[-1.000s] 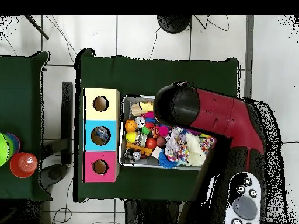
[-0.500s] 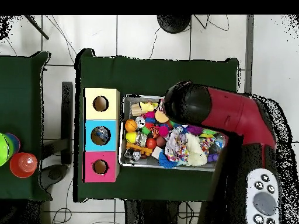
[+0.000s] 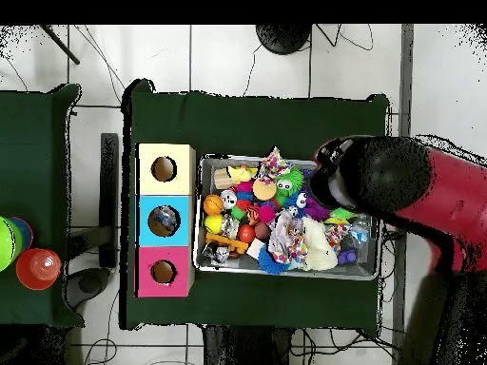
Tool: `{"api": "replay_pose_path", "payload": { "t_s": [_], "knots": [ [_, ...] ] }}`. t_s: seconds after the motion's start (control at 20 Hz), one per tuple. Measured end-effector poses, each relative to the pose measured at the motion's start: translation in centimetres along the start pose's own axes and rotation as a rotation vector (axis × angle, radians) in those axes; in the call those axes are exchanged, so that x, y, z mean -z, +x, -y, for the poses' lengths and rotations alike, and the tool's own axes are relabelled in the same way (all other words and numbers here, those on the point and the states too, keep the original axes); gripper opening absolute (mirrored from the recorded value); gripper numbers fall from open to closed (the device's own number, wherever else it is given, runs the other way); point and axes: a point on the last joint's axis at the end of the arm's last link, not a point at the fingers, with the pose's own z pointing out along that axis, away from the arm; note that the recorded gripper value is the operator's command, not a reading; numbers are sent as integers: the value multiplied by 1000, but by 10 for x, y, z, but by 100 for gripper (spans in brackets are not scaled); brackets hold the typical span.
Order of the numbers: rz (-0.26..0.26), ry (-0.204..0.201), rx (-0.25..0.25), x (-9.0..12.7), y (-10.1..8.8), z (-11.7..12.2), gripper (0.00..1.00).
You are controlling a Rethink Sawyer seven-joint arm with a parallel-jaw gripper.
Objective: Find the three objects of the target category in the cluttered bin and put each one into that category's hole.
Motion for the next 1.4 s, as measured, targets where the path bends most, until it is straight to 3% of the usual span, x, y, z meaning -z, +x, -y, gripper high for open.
{"api": "replay_pose_path", "payload": {
  "t_s": [0.25, 0.5, 0.9, 1.4],
  "knots": [
    [50, -6, 11, 54, -32, 53, 100],
    [91, -15, -3, 76, -49, 84, 100],
    [111, -41, -18, 67, -55, 96, 100],
    [94, -89, 24, 33, -29, 71, 100]
  ]
}}
